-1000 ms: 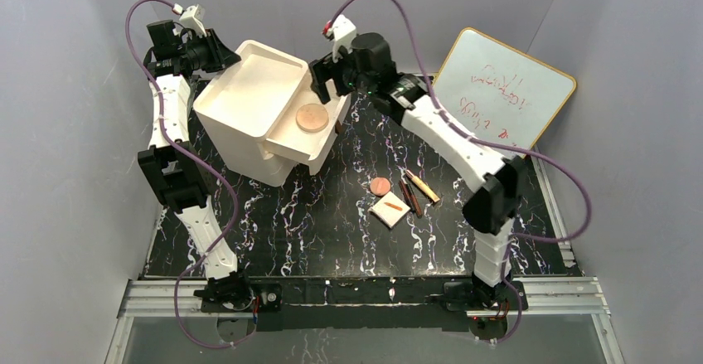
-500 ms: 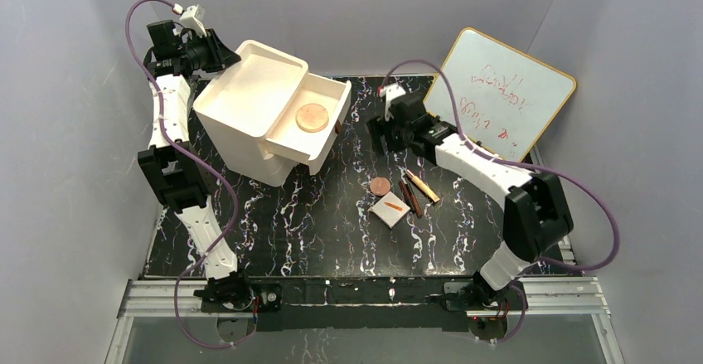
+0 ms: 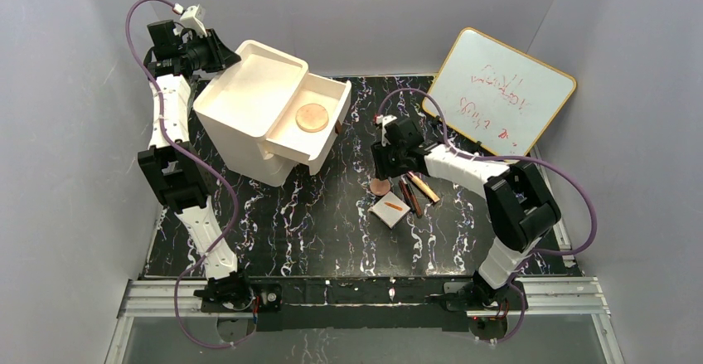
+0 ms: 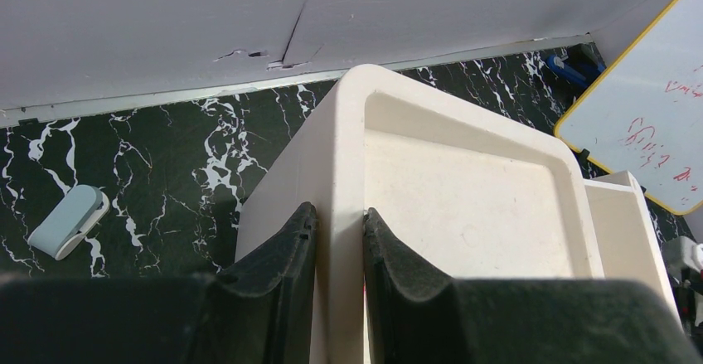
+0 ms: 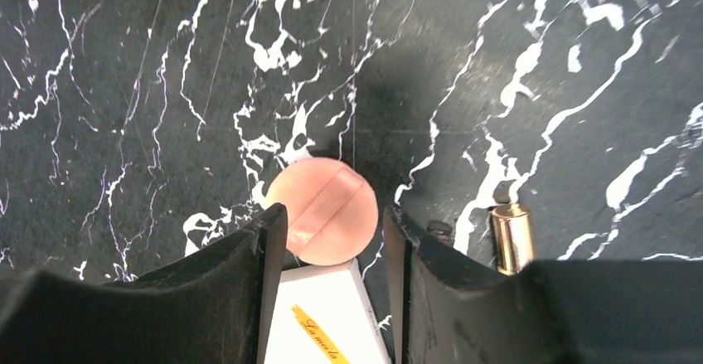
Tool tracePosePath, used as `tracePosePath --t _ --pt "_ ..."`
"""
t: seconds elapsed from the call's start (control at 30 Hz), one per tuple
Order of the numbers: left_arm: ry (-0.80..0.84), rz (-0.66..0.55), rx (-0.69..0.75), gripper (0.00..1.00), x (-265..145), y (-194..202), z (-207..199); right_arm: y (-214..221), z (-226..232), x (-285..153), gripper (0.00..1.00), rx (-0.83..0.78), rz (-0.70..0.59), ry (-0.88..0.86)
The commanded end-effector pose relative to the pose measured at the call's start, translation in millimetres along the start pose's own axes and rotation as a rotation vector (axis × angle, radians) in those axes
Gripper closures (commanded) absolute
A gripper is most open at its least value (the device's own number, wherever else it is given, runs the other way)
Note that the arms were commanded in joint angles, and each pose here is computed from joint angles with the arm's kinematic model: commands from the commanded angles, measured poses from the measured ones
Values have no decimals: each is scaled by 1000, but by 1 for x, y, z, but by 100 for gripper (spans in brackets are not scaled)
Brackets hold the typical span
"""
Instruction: Organize the makeup
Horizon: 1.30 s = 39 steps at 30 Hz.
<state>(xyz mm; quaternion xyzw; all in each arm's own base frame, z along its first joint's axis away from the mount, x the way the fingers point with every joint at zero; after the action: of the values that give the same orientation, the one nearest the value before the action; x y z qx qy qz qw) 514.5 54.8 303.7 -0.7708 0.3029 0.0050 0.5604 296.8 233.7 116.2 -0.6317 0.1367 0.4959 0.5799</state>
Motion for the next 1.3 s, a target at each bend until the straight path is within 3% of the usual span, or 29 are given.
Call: tracePosePath --t 0.0,0.43,0.57,0.63,0.7,0.83,1.0,1.27 --pt "-76 82 -77 100 -15 19 6 13 7 7 50 26 29 -59" --pt "-69 77 -72 100 -16 16 4 48 8 29 58 27 120 -84" --pt "-70 73 -67 100 -18 14 3 56 8 35 78 26 145 -82" --pt "-70 74 -69 100 -18 14 3 56 8 34 96 24 147 -80" --pt "-70 73 -67 100 -18 14 3 49 10 29 99 18 129 -77" --pt "-69 69 -65 100 -18 12 2 10 16 -2 99 -15 39 -58" --pt "-66 67 -65 100 -19 11 1 -74 27 -73 99 -69 -198 -27" --pt "-50 67 -63 100 -17 10 -3 -158 48 -148 99 -96 -434 -72"
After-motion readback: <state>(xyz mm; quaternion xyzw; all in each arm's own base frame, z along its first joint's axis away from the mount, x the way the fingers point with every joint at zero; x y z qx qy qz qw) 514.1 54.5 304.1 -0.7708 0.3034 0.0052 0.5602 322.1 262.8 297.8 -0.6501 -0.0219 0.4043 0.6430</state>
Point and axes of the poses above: each gripper's point midway between its finger pads, its own x axis out along the fingers, its own z axis along the line the jaws close on, y = z × x, the point moved 6 cm from there along -x, back along the fingers
